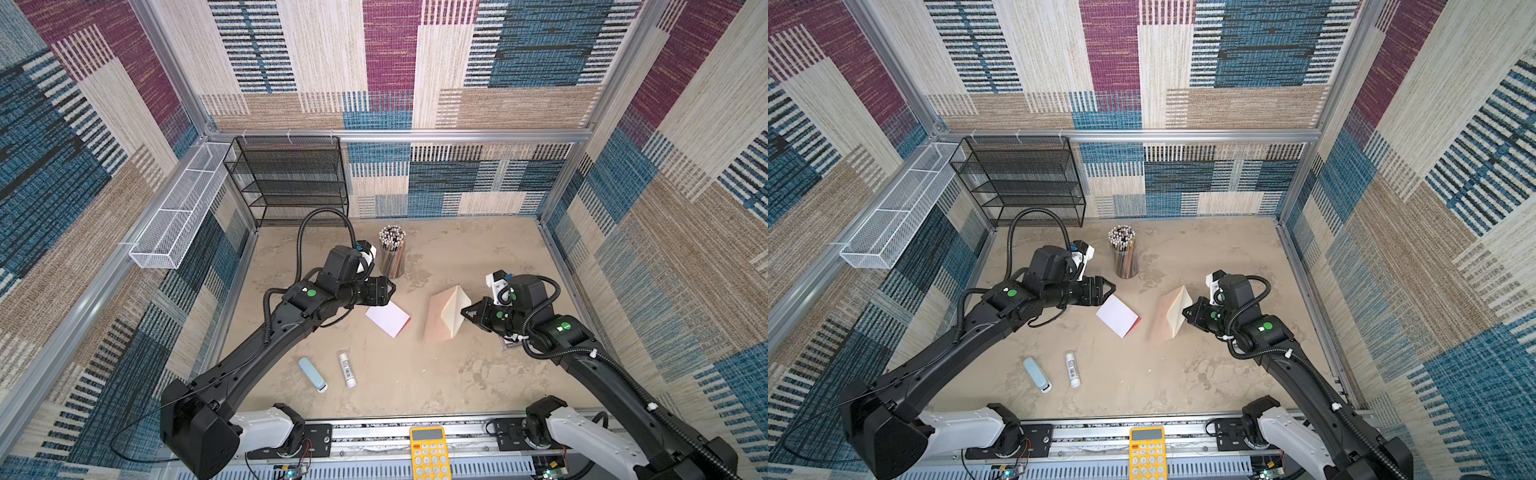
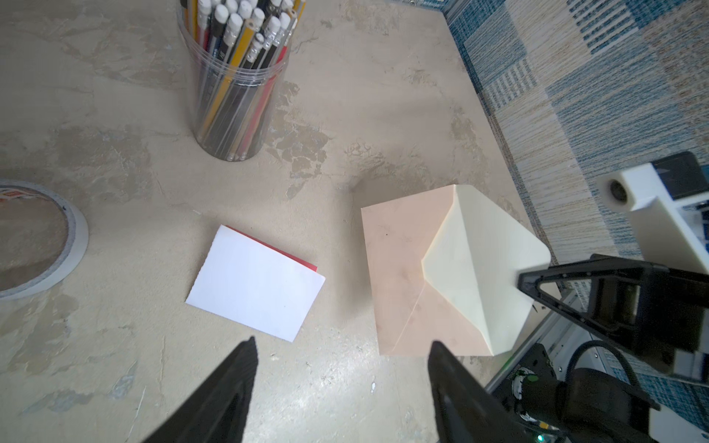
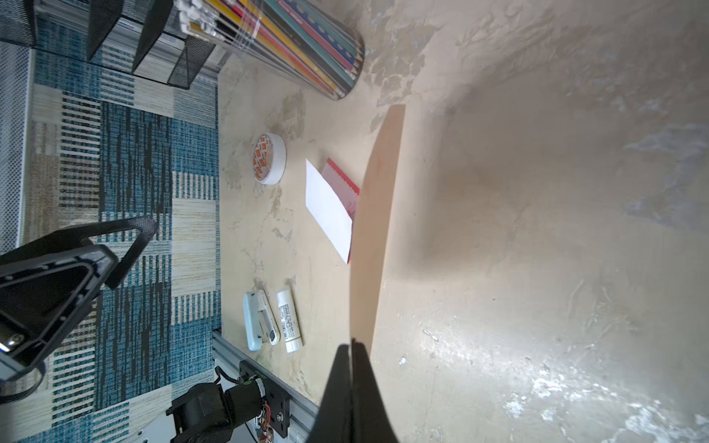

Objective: Place the letter into the envelope and seal it

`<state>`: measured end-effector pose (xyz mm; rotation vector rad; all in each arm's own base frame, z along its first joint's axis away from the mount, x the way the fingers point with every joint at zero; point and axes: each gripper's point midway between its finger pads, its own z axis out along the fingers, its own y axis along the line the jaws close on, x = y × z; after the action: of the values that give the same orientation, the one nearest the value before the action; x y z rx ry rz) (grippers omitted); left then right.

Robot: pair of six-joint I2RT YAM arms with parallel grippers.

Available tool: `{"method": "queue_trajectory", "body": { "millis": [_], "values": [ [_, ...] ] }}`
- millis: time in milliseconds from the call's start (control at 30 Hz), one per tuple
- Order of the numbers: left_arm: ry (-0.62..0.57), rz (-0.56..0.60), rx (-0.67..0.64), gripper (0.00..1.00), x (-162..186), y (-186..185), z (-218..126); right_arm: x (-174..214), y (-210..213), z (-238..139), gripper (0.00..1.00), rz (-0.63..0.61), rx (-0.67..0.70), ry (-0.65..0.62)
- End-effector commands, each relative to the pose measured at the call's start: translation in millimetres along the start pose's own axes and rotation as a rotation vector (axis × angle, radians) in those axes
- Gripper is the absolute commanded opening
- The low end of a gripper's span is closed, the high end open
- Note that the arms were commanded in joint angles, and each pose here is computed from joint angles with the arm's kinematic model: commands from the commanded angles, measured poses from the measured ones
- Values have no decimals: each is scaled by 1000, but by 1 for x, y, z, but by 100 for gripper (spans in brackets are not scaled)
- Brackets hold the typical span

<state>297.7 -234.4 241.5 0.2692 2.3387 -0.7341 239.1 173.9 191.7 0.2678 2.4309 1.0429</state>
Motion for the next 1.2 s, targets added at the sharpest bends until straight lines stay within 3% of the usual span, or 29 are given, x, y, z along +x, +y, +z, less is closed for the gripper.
{"method": "queue_trajectory", "body": {
  "millis": [0, 267, 567, 1167],
  "values": [
    [-79, 51, 2, 73, -14, -1, -3, 1, 7, 4, 0, 31, -44, -27],
    [-121, 88, -4, 73, -12, 4, -1, 39, -46, 29, 0, 96, 36, 35],
    [-149, 100, -18, 74, -10, 9, -7, 62, -88, 37, 1, 88, 133, 60],
    [-159, 83, -39, 74, 3, 18, -16, 74, -102, 49, 2, 33, 130, 80]
  ]
}}
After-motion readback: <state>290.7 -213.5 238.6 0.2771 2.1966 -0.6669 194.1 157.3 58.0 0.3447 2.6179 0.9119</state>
